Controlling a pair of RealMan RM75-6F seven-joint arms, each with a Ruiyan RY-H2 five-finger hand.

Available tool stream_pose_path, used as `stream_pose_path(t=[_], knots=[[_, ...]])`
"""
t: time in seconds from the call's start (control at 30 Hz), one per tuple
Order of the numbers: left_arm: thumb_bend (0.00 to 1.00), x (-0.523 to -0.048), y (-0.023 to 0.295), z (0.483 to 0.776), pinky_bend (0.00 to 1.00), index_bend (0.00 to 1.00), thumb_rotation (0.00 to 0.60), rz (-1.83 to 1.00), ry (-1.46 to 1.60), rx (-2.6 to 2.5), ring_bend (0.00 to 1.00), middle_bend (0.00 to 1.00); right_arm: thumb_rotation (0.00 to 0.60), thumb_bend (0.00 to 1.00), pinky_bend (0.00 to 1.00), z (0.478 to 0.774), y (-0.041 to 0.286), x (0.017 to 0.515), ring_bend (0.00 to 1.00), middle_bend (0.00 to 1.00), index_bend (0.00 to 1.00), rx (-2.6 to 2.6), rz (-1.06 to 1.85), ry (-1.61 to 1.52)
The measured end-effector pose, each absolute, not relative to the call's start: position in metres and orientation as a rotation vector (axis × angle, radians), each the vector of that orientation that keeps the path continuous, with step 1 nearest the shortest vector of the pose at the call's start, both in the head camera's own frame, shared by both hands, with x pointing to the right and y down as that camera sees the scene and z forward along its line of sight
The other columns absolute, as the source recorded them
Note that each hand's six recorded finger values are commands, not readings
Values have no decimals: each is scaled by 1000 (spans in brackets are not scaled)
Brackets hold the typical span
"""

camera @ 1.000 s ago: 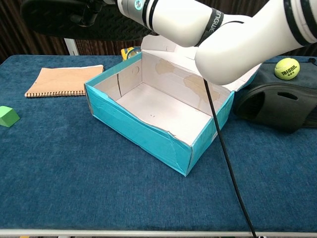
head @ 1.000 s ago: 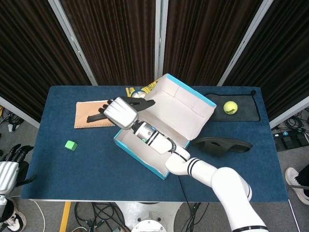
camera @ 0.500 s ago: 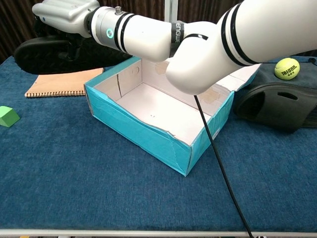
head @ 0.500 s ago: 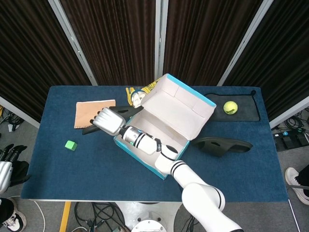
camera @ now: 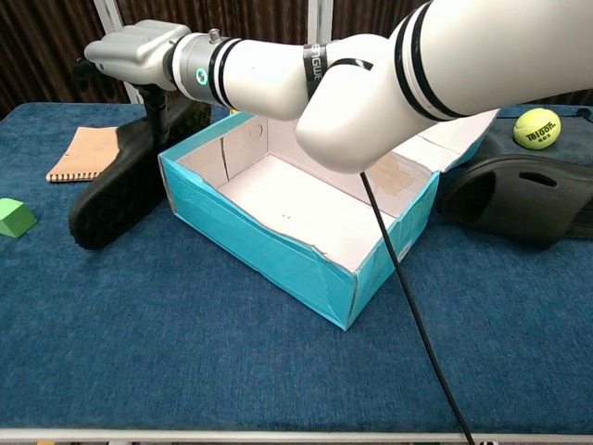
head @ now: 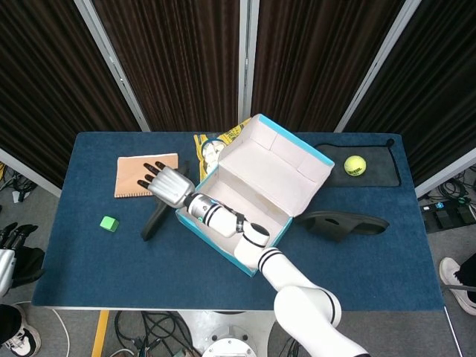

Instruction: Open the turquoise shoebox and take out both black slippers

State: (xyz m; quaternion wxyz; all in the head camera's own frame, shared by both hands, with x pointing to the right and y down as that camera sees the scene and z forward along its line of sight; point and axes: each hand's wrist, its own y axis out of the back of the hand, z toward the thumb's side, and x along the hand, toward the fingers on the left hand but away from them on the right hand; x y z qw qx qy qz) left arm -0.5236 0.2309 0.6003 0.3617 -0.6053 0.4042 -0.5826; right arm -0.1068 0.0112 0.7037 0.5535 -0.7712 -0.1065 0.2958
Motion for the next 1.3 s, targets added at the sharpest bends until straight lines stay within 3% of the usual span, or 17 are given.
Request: stream_pose_path(t=[0.33, 0.47, 0.83, 1.03, 1.3], knots=[[14, -518, 230, 600, 291, 157, 600, -1486, 1029, -1566, 81, 156, 600, 32, 112, 685, -4, -94, 0, 172, 74, -1785, 623, -329], [14, -513, 229, 600, 291, 157, 600, -1479, 1015, -1572, 81, 156, 600, 88, 112, 678, -12, -70, 0, 150, 40, -1725, 600, -361], [14, -490, 228, 605, 291, 157, 600, -1448, 969, -1600, 81, 156, 600, 87, 55, 643, -3, 14, 0, 106, 28, -1685, 637, -420], [14, -476, 228, 608, 291, 157, 600, -1429, 942, -1624, 81, 156, 600, 76, 33, 597, 22, 99, 0, 99, 5, -1659, 785, -503], [14, -458, 232, 612, 291, 157, 600, -1405, 914, -1652, 81, 156, 600, 74, 0, 557, 58, 276, 0, 91, 2, -1447, 1187, -702]])
